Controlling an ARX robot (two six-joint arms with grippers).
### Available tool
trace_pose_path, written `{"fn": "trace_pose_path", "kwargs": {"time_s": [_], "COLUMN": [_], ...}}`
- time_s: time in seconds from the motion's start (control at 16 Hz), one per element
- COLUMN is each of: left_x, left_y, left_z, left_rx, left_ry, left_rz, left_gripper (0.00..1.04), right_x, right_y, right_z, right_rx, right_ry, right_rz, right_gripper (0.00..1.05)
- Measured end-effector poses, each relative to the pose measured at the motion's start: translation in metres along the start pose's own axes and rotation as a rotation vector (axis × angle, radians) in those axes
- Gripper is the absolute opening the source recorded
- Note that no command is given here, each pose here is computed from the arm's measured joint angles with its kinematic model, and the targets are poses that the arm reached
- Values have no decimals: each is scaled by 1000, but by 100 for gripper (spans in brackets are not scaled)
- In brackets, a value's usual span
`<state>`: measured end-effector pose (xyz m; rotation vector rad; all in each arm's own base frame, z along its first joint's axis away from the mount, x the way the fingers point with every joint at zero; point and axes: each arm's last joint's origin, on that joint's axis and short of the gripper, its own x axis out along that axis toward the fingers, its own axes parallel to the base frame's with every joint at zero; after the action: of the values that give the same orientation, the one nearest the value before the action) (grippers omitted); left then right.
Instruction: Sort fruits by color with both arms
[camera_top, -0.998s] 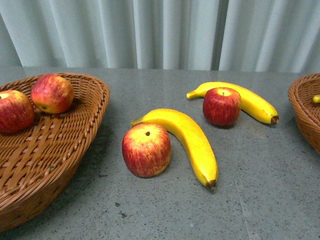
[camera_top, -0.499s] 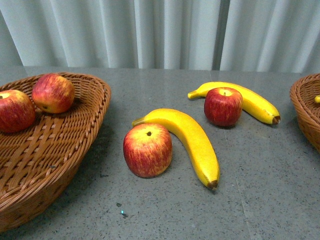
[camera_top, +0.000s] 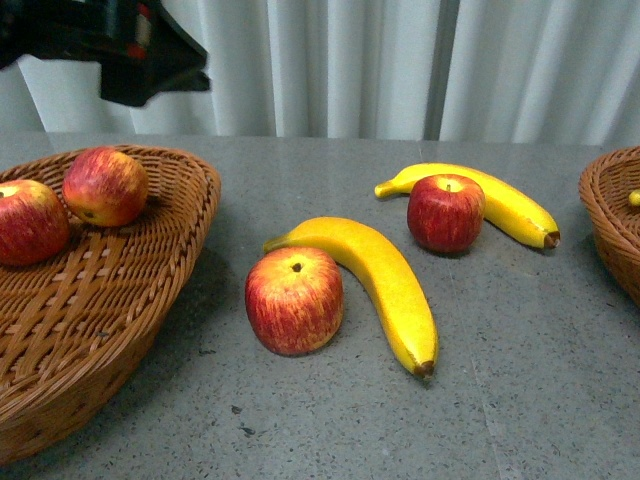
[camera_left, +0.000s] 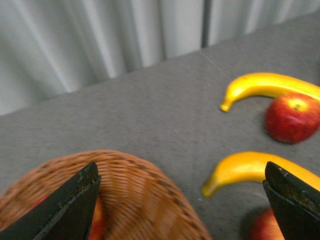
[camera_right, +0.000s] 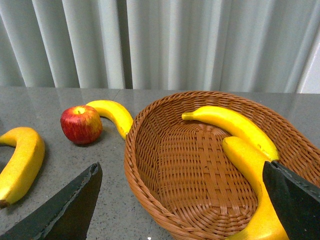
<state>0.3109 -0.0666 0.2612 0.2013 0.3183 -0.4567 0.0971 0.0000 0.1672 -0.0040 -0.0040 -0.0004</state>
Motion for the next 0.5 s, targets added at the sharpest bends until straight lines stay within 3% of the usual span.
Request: {"fn": "trace_pose_path", "kwargs": {"time_s": [0.31,0.5], "left_x": [35,44], "left_y": [-47,-61], "left_z": [-2,-10], "left_rx": [59,92], "left_ry": [72,113], "left_rz": [-212,-260], "left_gripper": [98,98], "right_x": [0,0], "right_y": [0,0], "right_z": [0,0], "right_rx": [0,0], "right_ry": [0,0], "right_rz": [0,0], "right_gripper": [98,98]}}
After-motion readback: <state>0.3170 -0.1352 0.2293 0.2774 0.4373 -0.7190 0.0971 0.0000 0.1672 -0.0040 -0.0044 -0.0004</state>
